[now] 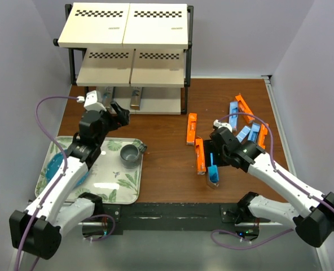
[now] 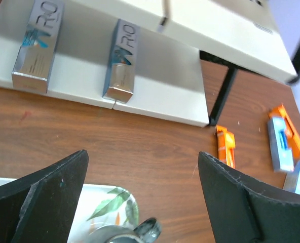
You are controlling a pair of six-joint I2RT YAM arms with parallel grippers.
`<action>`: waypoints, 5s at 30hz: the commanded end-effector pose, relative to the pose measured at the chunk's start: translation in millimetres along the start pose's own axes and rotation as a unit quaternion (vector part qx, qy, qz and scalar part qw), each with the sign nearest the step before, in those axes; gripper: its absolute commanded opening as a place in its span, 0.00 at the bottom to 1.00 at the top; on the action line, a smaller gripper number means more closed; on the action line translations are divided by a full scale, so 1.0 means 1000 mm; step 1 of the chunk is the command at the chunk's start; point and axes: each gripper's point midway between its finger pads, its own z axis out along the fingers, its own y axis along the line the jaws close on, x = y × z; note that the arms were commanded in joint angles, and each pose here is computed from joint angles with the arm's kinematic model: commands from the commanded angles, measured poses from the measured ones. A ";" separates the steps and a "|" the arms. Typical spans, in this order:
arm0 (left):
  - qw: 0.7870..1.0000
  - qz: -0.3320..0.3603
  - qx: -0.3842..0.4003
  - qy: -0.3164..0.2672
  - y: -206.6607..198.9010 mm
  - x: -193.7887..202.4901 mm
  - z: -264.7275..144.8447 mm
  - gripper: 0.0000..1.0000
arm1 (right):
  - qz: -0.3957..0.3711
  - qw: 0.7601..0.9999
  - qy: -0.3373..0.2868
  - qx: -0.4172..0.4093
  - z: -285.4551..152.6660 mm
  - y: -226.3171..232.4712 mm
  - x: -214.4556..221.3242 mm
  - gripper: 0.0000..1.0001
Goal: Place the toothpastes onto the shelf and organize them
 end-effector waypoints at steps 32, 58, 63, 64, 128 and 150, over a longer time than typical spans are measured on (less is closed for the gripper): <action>0.961 0.158 0.218 0.060 -0.084 0.048 -0.052 0.98 | 0.094 0.994 -0.033 -0.032 0.056 0.010 0.024 0.66; 0.945 0.111 0.278 0.132 -0.096 0.089 -0.069 1.00 | 0.096 0.995 -0.023 0.012 0.083 -0.017 -0.022 0.50; 0.942 0.105 0.286 0.143 -0.102 0.096 -0.069 1.00 | 0.097 0.995 -0.019 0.012 0.077 -0.023 -0.019 0.52; 0.941 0.104 0.287 0.143 -0.103 0.097 -0.068 1.00 | 0.101 0.995 -0.015 0.022 0.078 -0.030 -0.017 0.52; 0.950 0.073 0.266 0.144 -0.295 0.221 -0.104 0.66 | 0.360 0.885 -0.118 -0.269 -0.048 0.047 -0.086 0.38; 0.980 0.136 0.103 0.105 -0.204 0.199 -0.066 0.37 | 0.244 0.928 -0.198 -0.199 -0.078 0.024 -0.093 0.86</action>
